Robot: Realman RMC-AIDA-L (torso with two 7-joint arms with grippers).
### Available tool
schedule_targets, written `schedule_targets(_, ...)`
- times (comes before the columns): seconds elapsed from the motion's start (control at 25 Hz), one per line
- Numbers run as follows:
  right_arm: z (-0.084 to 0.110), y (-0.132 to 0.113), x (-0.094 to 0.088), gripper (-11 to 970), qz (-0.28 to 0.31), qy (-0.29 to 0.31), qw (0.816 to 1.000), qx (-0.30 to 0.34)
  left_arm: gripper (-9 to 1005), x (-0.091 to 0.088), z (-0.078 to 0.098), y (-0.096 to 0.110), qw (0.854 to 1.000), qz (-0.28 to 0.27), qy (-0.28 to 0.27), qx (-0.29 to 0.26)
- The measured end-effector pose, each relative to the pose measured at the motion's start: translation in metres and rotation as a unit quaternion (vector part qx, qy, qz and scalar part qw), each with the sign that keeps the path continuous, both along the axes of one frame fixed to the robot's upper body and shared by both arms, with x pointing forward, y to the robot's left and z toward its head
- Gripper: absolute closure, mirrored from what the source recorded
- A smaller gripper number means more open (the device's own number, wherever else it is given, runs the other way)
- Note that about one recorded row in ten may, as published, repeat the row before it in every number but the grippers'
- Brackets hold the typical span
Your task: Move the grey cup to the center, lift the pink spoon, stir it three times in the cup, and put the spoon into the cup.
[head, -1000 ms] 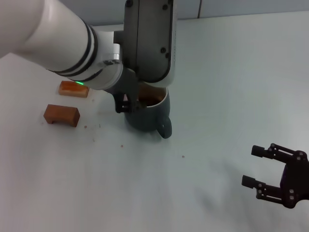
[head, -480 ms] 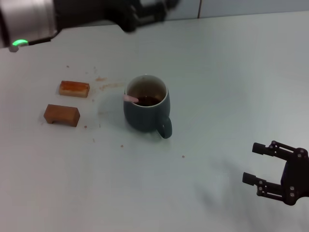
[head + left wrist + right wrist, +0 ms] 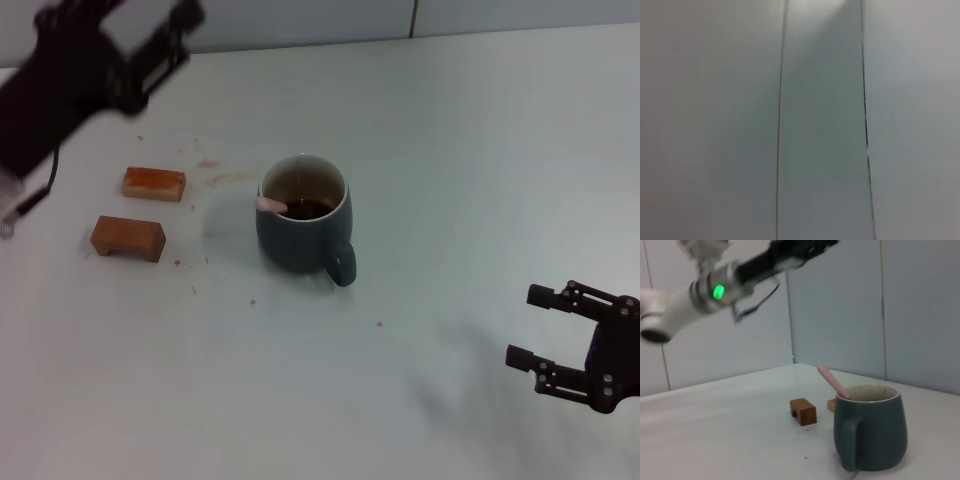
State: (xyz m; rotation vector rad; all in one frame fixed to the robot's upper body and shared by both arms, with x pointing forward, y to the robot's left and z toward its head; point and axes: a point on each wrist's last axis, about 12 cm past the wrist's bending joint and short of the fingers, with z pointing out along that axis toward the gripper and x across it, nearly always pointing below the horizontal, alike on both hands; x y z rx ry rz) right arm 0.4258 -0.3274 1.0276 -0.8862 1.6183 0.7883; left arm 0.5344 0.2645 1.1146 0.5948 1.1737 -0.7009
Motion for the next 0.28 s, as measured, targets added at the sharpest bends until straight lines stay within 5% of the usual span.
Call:
schedule_targets(0.04,0.0,-0.001,0.0,207,-0.005,-0.002,1.0,0.0,372,-0.017,-0.023,0.006,0.998,0.034,-0.032,0.029)
schedule_targets(0.28,0.0,-0.005,-0.002,207,-0.016,-0.004,1.0,0.001,372,-0.056,-0.053,0.019,0.995,0.056,-0.048,0.071)
